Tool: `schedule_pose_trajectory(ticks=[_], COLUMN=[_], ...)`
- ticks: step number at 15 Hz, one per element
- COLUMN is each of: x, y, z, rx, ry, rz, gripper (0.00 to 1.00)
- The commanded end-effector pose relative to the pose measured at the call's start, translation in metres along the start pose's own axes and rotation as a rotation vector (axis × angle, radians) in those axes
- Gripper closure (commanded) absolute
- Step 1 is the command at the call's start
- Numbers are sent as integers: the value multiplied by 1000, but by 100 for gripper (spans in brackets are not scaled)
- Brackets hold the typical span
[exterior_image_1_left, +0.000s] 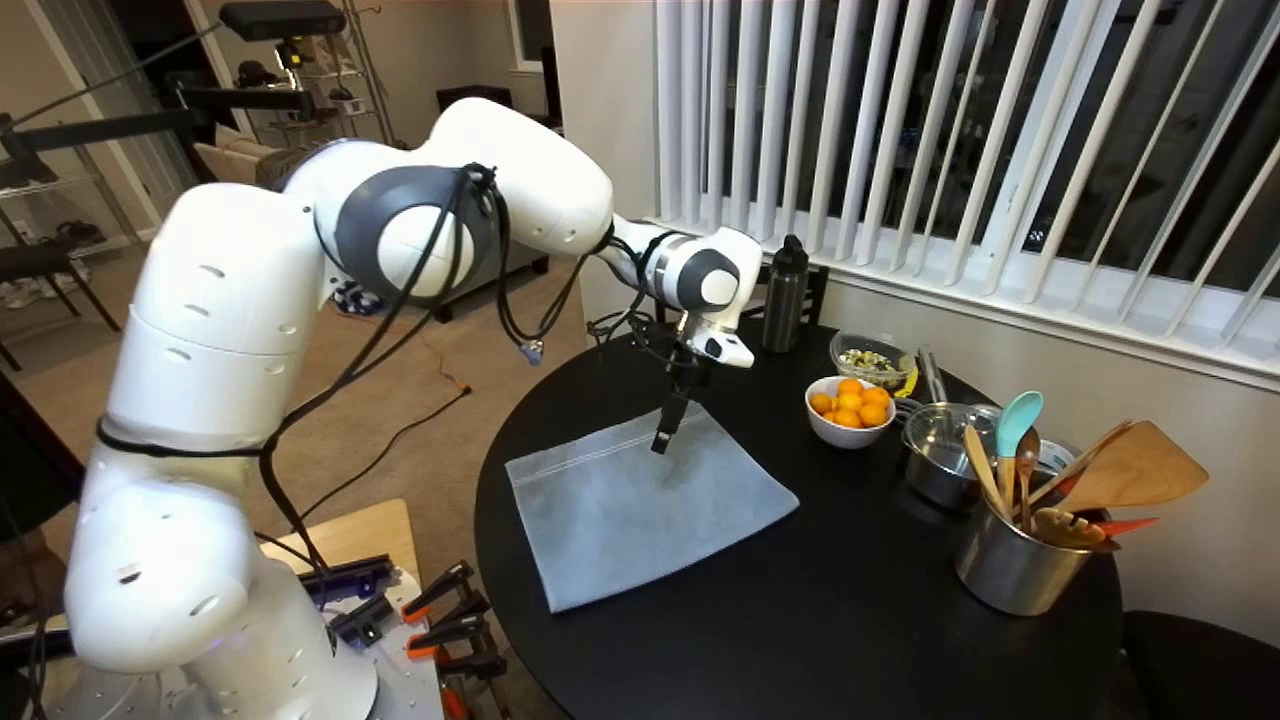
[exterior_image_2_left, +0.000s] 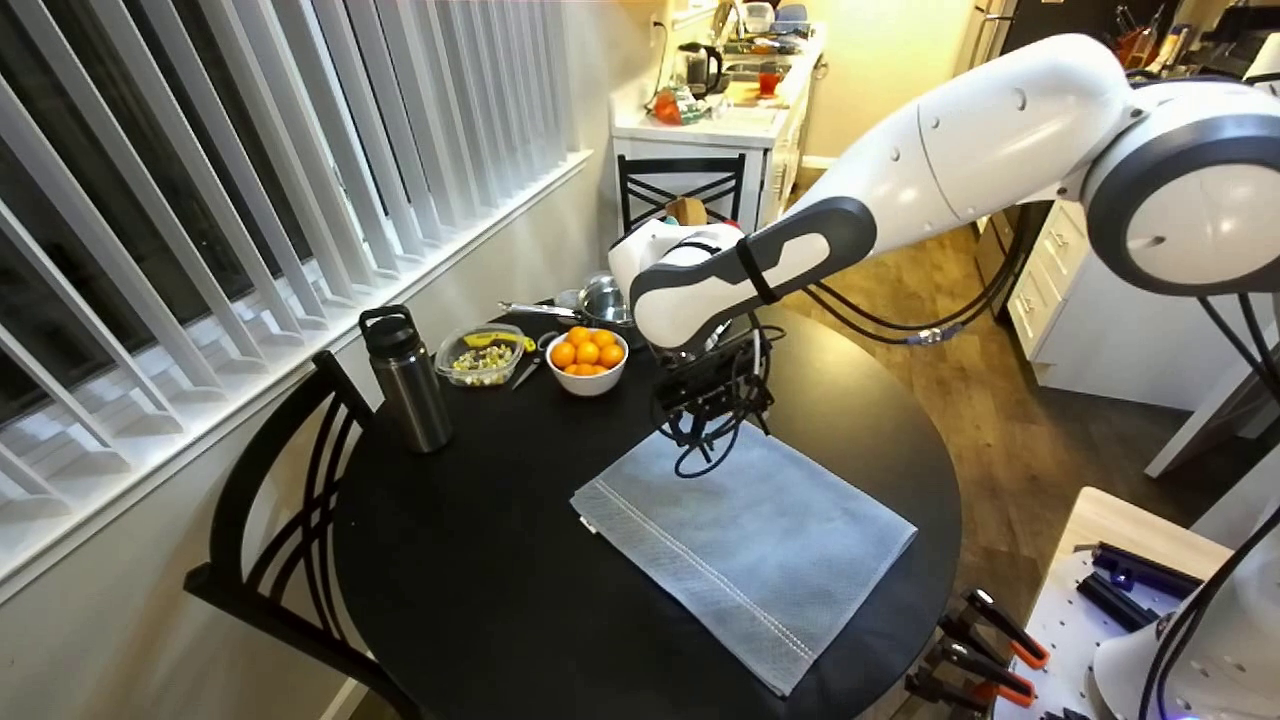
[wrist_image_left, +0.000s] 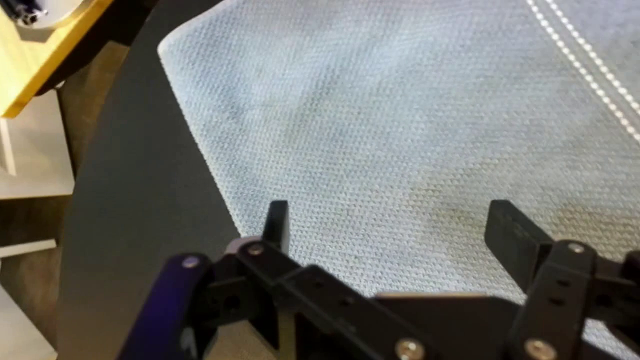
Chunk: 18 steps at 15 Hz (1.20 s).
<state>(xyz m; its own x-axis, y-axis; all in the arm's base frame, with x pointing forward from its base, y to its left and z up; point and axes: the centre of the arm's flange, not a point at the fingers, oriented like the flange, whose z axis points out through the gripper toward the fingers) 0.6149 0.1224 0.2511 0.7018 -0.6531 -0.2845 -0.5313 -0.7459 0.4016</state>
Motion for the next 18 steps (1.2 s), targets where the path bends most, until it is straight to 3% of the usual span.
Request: schedule_pose_trajectory(ticks=[1, 5, 7, 18], x=[33, 54, 62, 88], y=[-20, -36, -50, -79], z=[-5, -9, -10, 5], rx=[82, 218, 280, 326], ry=[-61, -91, -66, 1], rz=[169, 323, 404, 589], gripper=[0, 0, 0, 0])
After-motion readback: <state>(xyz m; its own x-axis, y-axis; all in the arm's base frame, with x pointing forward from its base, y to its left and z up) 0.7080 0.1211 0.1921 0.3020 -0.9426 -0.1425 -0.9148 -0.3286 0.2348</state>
